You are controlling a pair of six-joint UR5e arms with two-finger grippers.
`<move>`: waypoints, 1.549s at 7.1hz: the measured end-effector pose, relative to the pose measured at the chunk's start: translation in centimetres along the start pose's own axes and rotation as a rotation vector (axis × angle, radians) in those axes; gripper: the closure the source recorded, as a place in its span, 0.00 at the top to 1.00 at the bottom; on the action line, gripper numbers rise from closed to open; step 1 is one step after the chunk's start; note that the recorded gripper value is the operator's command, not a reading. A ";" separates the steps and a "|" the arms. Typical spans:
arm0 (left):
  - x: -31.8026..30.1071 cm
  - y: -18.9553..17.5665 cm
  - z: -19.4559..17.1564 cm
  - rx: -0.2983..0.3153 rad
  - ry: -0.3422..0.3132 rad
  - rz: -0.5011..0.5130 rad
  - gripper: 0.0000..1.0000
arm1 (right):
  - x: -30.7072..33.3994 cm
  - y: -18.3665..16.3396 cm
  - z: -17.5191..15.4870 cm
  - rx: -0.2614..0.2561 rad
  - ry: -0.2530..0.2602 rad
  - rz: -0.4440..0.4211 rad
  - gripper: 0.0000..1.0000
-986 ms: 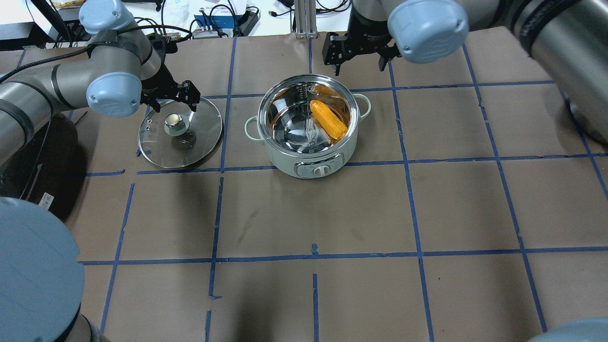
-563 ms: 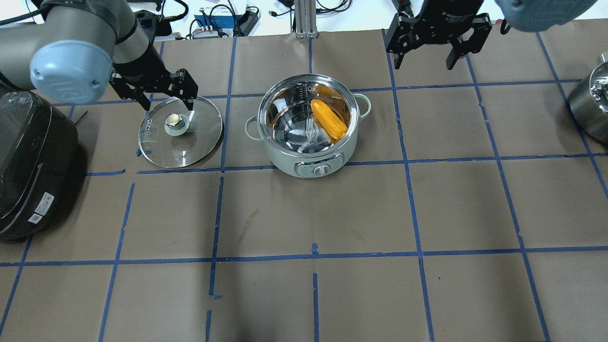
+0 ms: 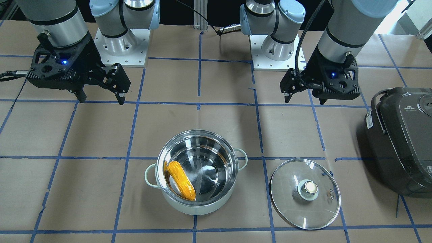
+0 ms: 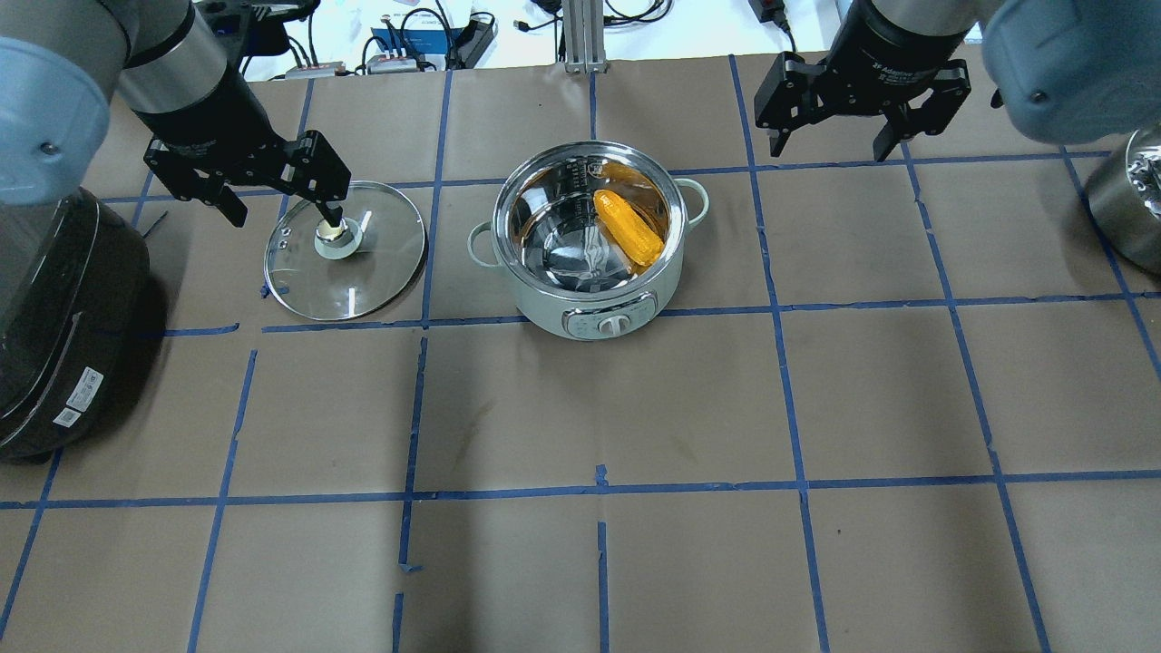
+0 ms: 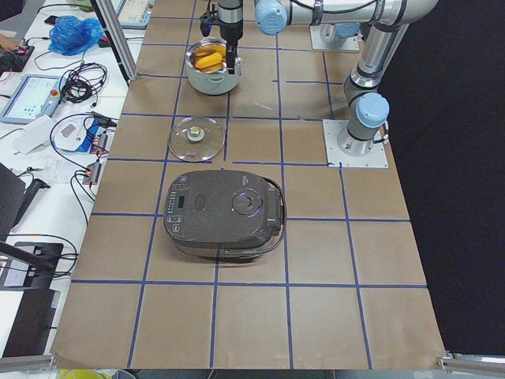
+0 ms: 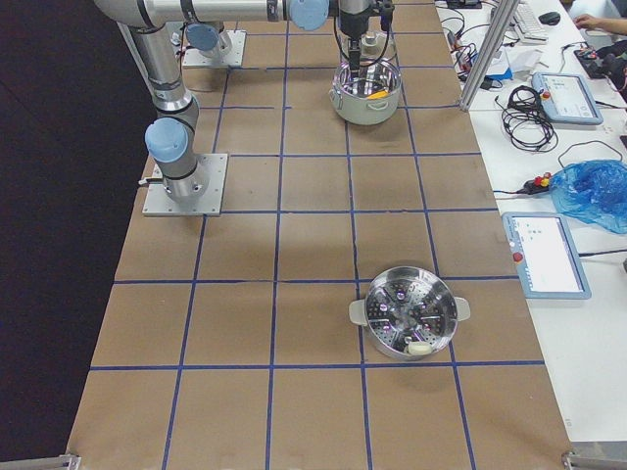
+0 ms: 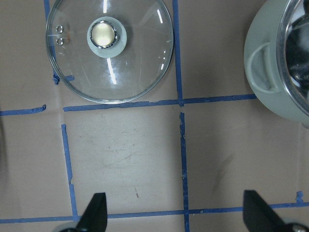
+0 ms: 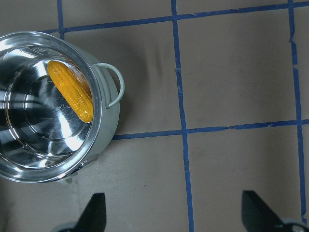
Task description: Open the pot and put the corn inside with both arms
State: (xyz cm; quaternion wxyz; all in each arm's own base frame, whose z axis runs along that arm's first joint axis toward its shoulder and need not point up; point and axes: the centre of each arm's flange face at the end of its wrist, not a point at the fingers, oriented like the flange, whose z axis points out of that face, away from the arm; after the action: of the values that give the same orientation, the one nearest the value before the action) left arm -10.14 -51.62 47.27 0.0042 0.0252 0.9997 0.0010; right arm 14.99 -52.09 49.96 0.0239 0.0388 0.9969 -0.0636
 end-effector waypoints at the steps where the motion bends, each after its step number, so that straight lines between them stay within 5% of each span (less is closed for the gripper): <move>1: 0.0 0.0 -0.1 -0.001 0.002 0.001 1.00 | 0.0 0.2 0.0 0.004 0.000 0.001 1.00; 11: 4.0 1.7 -1.4 0.010 -0.009 0.072 1.00 | -0.1 -0.2 0.3 0.005 -0.001 0.031 1.00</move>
State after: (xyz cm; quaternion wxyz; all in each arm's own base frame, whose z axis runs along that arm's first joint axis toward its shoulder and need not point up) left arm -14.09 -49.73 48.67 0.0087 0.0614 0.9981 -0.0040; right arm 15.13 -52.35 49.71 0.0255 0.0541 0.9961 -0.0656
